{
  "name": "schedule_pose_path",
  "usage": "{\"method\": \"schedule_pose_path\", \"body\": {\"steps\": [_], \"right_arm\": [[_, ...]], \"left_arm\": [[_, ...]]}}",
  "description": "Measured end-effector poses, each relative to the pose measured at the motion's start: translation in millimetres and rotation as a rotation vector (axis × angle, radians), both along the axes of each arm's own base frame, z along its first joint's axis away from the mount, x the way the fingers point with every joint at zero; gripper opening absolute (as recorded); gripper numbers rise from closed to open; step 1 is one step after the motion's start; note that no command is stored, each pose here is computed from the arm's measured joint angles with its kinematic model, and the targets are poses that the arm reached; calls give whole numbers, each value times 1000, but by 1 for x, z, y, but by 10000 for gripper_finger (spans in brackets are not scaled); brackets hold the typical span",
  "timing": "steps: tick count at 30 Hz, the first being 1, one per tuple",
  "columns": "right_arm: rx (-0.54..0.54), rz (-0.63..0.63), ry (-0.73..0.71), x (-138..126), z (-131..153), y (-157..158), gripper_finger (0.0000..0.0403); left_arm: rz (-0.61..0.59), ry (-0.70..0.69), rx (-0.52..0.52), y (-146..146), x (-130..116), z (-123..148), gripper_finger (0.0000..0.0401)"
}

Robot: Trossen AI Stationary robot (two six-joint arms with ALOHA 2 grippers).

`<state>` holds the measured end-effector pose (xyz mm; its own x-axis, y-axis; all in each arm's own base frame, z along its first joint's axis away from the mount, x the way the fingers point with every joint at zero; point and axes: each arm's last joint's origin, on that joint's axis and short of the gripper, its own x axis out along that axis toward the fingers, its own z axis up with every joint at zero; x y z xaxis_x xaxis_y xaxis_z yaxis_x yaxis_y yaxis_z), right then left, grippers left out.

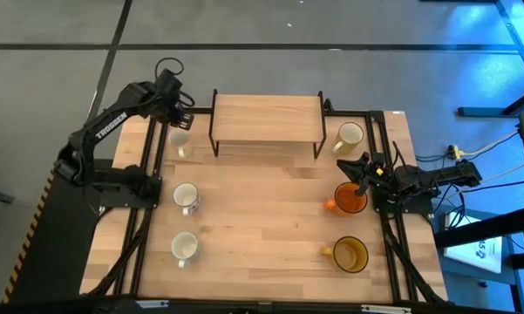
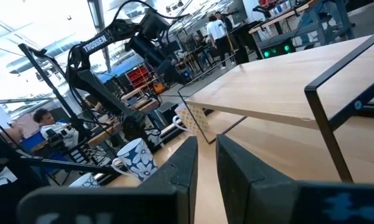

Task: Place coffee mugs
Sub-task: Put the yellow patterned mug on the shelf

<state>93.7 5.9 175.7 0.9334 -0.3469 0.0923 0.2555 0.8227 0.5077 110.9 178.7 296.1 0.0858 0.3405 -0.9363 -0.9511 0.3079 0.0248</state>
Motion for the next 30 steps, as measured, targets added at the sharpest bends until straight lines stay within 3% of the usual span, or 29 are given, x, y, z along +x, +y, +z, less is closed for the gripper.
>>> {"method": "schedule_pose_path", "body": {"steps": [6,10,16,21,30], "right_arm": [[-1,3,4,0,0,0,46],[-1,3,4,0,0,0,46],[-3,4,11,0,-1,0,46],[-3,4,11,0,-1,0,46],[45,8,-7,0,-1,0,46]], "left_arm": [[-80,92,-82,8,5,-15,152],[-188,187,-136,10,10,-25,155],[-241,350,-122,16,21,-38,156],[-271,337,-206,23,25,-50,156],[-295,416,-267,37,28,-72,156]]}}
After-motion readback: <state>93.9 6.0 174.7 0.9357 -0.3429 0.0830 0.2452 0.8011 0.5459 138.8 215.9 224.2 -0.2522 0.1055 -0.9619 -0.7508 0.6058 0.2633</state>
